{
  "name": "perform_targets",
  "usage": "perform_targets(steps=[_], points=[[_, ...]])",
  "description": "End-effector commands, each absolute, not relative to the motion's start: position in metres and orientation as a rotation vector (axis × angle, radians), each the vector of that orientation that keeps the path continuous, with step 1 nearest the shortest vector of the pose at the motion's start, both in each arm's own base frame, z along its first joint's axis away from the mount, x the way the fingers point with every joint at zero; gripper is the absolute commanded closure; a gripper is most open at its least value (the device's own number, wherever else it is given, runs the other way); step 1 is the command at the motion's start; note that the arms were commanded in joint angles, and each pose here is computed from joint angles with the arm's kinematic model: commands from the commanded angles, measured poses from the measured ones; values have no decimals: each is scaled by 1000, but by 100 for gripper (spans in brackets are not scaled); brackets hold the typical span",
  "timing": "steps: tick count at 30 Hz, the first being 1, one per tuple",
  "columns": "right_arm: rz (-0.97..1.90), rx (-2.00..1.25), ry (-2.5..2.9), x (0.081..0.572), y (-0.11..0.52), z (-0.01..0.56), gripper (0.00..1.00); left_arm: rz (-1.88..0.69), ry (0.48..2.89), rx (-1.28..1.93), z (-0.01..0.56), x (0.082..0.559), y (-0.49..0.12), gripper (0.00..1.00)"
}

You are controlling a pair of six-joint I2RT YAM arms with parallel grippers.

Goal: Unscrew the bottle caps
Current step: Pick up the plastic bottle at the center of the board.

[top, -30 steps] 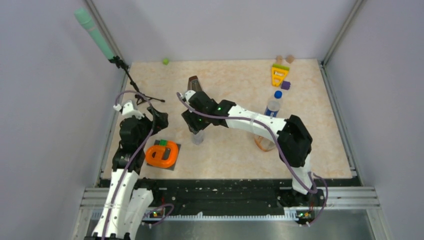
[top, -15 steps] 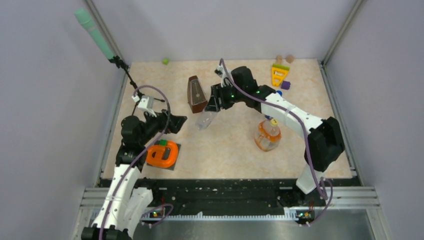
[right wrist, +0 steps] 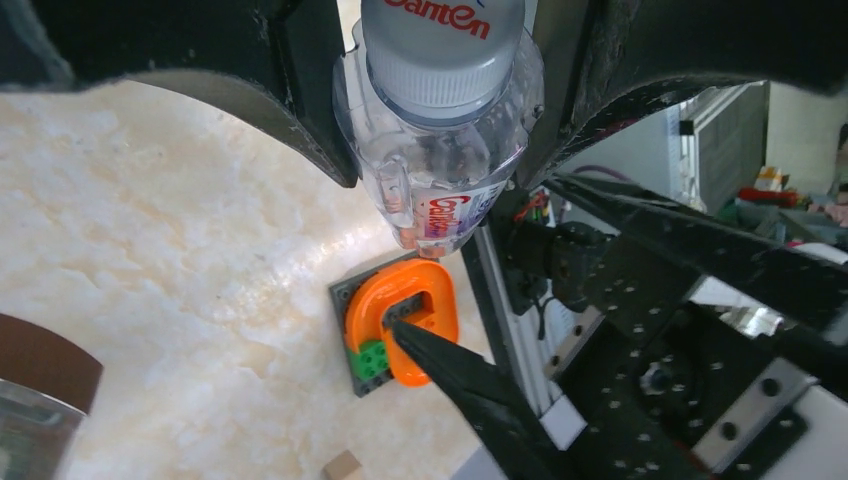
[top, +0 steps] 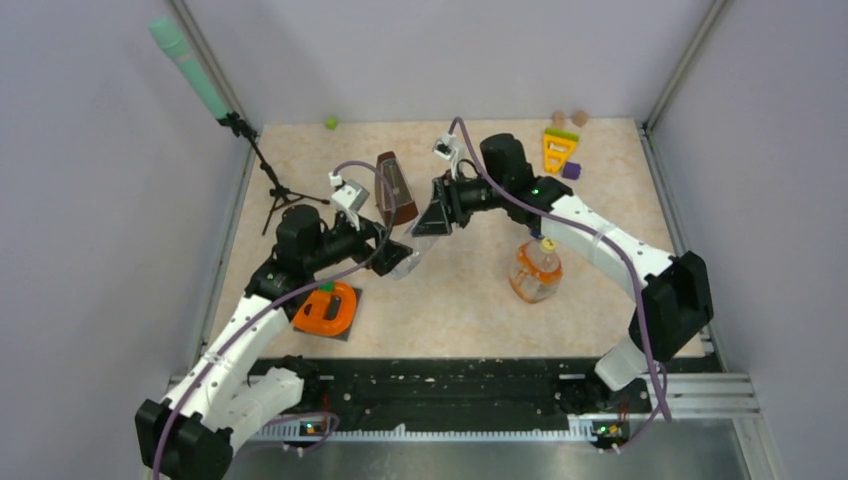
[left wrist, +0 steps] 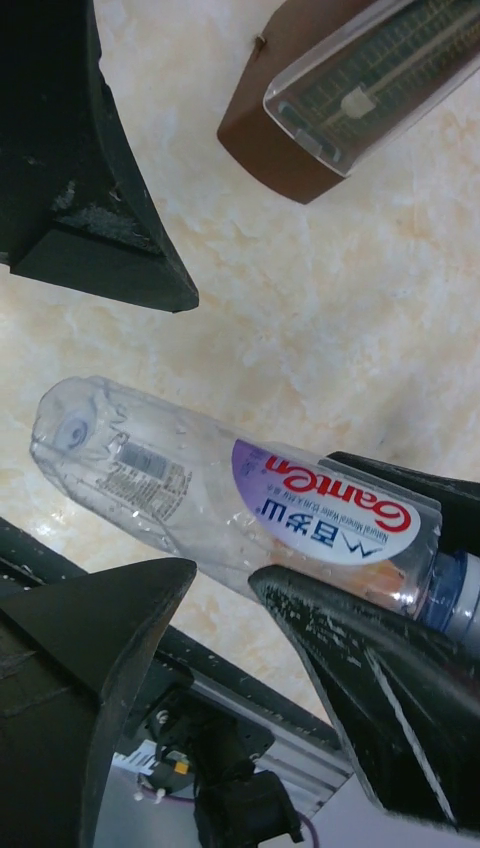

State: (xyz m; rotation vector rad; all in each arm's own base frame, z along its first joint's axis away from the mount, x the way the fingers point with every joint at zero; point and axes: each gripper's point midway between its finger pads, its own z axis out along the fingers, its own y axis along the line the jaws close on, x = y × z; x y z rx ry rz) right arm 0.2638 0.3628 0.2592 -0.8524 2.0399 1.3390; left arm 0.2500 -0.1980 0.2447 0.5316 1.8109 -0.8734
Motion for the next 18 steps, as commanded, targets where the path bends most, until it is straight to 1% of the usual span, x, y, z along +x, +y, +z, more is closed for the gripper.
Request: perform_targets(steps=[1,8,11,13,18], points=[[1452,-952,1854,241,359,300,79,-938,1754,690,264,242,-214,2],[1576,-1046,1716,216,355,327,78,-1114,1710,849,275,219,-235,2],[1598,-1079,1662,208,353,337,78,-1198,1712,905,279,209,-242,4],[1607,-1095,1643,205,352,340,78,-1228,1703,929,281,204,-244,6],[1623,-1112,1636,201,351,337,78,-1283,1615,946,295,195,-248,7]])
